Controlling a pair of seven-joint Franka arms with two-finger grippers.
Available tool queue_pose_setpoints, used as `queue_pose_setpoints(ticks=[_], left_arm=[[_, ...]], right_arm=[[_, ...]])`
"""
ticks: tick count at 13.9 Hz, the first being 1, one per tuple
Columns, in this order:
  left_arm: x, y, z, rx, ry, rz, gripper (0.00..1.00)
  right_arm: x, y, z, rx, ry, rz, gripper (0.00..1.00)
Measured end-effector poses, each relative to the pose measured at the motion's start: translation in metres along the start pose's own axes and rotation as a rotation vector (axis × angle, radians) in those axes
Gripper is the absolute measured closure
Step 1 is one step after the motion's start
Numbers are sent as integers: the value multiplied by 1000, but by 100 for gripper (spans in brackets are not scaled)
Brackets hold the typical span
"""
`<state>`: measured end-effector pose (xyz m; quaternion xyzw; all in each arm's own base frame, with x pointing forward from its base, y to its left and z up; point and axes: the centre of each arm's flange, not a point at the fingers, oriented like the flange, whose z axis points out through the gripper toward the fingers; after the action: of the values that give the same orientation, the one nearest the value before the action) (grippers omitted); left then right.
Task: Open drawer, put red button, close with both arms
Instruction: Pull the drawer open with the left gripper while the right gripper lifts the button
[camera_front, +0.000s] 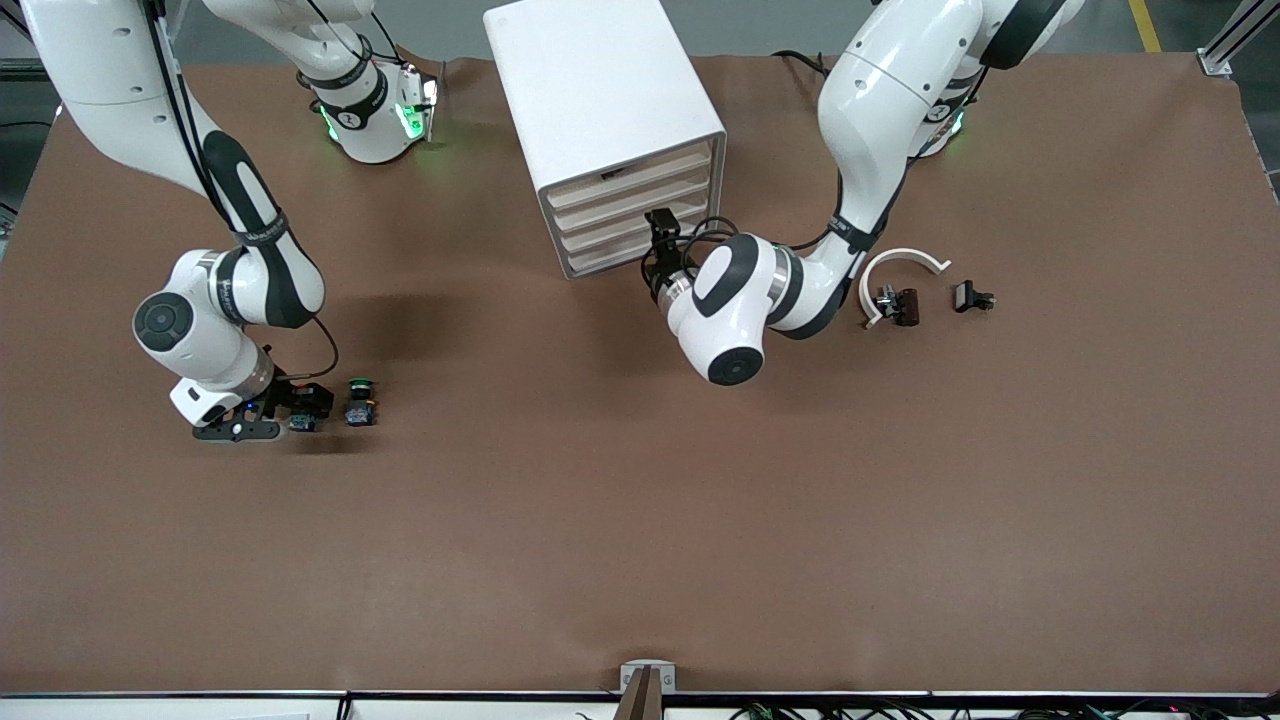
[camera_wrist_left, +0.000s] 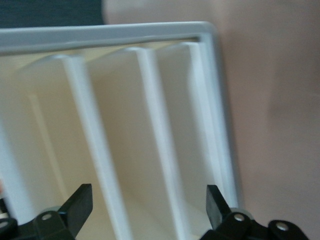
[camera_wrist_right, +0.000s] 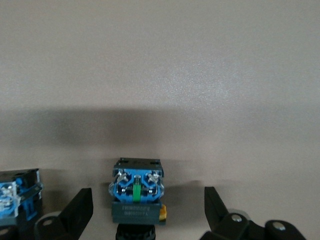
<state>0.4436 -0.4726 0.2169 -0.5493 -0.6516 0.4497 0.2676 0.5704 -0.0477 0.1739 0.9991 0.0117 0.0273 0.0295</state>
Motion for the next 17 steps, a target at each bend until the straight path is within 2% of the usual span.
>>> queue_pose_setpoints(ticks=[2,3,5,7,9,13,15,17], left_arm=[[-1,-7,8,62,9,-22,4],[-3,-9,14,80,18,-24,12],[-7,-10,29,93,39,-29,17],[-5,-4,34,102,44,-38,21],[-5,0,40,112,50,-44,44],[-5,0,43,139,56,-56,84],[0,4,33,134,45,-85,86],[12,14,4,114,6,-103,86]], right_arm=[[1,0,2,-1,-1,-1,26],[3,0,2,0,2,-1,37],[6,-2,-1,0,7,-4,58],[6,-2,-1,0,8,-4,58],[7,-1,-1,0,10,-3,58],[16,-1,-10,-1,29,-3,58],[19,-1,-22,2,8,-4,58],[21,-10,-46,12,-39,-17,58]])
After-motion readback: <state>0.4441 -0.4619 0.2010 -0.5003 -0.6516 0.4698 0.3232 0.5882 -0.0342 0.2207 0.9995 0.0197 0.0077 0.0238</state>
